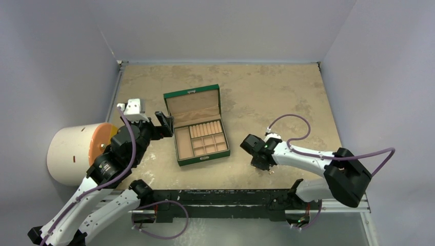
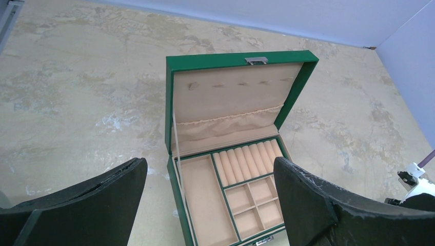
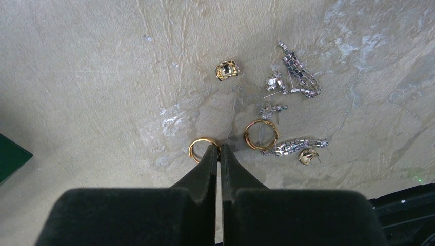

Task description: Organize the mixed jewelry

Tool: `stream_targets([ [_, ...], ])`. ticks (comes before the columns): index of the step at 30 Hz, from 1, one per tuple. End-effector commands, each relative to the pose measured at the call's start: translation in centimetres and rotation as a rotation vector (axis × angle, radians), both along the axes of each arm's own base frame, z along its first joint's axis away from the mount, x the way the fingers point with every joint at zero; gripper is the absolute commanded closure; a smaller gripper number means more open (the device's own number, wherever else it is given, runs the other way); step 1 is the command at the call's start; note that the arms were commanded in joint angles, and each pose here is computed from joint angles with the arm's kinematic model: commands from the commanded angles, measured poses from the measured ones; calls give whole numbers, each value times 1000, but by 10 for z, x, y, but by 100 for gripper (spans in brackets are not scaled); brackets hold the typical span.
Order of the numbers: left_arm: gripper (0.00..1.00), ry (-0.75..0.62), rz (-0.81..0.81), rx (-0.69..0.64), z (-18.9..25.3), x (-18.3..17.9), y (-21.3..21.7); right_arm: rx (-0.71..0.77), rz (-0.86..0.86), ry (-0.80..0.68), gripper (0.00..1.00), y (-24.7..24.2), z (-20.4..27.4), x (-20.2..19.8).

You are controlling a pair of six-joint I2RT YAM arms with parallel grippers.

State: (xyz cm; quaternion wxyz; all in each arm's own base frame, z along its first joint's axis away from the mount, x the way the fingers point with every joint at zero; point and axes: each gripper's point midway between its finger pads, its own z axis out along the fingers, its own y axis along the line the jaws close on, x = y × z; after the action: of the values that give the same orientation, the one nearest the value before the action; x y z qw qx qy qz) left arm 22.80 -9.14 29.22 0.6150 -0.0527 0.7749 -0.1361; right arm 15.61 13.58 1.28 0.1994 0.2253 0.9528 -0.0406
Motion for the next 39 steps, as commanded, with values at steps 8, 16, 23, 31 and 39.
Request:
stream_targets([
  [8,7,-30,-9,-29,8,3,-4,58,50,-82,100,1,13,7],
  [16,7,7,-92,-93,6,-6,-20,111,215,-227,100,16,45,28],
  [23,8,70,-237,-224,7,-23,-49,215,402,-332,100,50,71,42],
  [31,11,187,-401,-353,-17,-40,-88,251,573,-486,100,104,115,47],
  [39,21,317,-538,-438,-50,-49,-125,278,649,-582,100,142,156,50],
])
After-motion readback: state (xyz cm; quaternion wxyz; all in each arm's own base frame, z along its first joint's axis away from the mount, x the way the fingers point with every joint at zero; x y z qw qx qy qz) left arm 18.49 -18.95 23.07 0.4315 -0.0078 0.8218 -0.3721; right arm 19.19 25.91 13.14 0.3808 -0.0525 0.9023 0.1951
